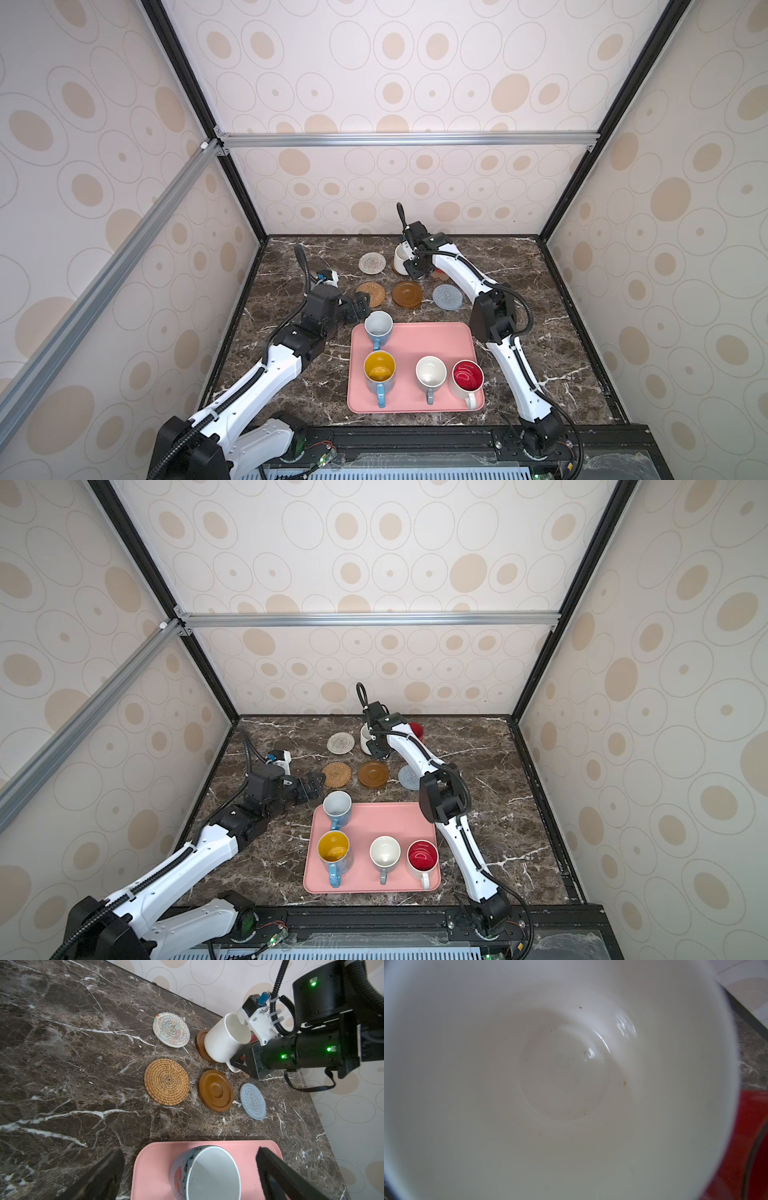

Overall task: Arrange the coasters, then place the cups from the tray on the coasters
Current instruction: 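Lower the white mug onto the wooden coaster beside the red mug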

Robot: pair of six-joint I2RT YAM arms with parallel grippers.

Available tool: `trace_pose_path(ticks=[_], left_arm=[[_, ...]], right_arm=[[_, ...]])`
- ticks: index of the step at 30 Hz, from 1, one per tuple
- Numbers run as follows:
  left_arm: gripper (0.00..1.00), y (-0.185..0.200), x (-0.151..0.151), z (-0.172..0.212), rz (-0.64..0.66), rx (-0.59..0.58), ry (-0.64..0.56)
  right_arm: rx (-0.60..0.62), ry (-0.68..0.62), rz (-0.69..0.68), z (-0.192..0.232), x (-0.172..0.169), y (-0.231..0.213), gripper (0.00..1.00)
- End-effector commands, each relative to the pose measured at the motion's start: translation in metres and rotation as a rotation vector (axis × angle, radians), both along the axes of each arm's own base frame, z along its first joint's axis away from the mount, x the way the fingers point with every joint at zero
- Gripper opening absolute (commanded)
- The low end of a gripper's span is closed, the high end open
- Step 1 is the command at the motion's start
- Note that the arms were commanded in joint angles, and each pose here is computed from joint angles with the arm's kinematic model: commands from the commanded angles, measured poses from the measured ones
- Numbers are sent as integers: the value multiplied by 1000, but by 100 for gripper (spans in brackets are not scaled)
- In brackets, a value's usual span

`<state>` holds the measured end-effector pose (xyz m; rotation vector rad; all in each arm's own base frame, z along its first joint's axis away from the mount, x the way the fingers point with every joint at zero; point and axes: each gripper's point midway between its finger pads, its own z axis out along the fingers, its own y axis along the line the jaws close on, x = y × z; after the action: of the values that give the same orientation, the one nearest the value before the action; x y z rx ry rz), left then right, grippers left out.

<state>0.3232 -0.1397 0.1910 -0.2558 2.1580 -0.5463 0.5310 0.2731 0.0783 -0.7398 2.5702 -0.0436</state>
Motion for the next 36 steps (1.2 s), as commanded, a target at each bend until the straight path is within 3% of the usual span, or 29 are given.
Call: trace_pose_path(ticks=[1,25,36], left_arm=[[100,4,0,6,18,-18,-11],[100,3,1,5,20,-19,-9],[100,3,1,5,21,-20,-9]], right_arm=[[27,-102,-3,22,22,3,5],[27,-101,-13,1,31,3,6],[13,-97,-16,-1,31,-1,20]])
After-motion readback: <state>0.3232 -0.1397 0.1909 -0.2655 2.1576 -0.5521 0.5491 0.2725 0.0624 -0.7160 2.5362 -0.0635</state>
